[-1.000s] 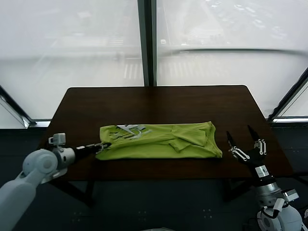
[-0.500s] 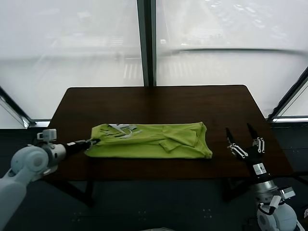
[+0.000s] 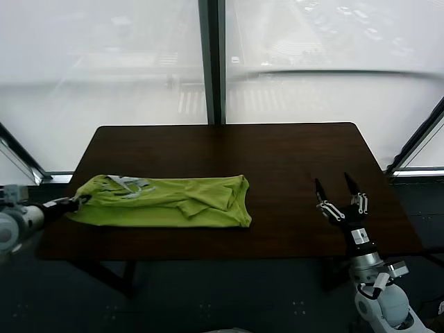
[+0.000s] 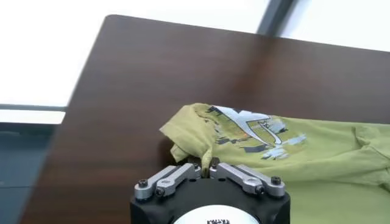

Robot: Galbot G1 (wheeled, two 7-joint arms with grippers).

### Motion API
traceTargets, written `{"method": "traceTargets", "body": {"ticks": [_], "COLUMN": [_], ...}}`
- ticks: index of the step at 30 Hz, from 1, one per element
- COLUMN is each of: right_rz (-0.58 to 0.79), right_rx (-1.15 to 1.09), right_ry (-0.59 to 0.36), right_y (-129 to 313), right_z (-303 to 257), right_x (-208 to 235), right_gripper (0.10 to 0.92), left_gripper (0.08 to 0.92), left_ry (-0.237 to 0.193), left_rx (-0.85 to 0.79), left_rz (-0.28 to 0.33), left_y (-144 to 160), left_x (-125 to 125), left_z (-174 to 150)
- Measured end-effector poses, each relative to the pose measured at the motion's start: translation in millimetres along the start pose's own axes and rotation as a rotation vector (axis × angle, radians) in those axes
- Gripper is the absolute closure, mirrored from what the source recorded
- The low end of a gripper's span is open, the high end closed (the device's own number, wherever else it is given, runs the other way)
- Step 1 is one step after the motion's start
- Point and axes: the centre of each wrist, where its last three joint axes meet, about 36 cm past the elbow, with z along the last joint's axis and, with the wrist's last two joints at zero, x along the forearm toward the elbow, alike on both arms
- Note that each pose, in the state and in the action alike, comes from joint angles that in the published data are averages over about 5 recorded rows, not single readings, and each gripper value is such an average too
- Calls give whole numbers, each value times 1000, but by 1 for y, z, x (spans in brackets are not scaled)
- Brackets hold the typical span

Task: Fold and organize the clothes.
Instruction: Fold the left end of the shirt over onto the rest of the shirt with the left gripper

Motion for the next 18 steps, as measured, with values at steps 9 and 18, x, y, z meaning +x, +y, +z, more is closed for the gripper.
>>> {"method": "traceTargets", "body": {"ticks": [9, 18], "right_rz": [7, 59], "right_rx": [16, 54], "right_ry": [11, 14], "right_y": [2, 3], "right_z": [-13, -20], "right_x": [5, 19], "right_gripper": [115, 115], "left_gripper": [822, 822], "left_ry": [-78, -116], "left_rx": [42, 77], "left_rz": [158, 347], "left_y": [-66, -133], "left_x": [14, -4], "left_z": [12, 27]}}
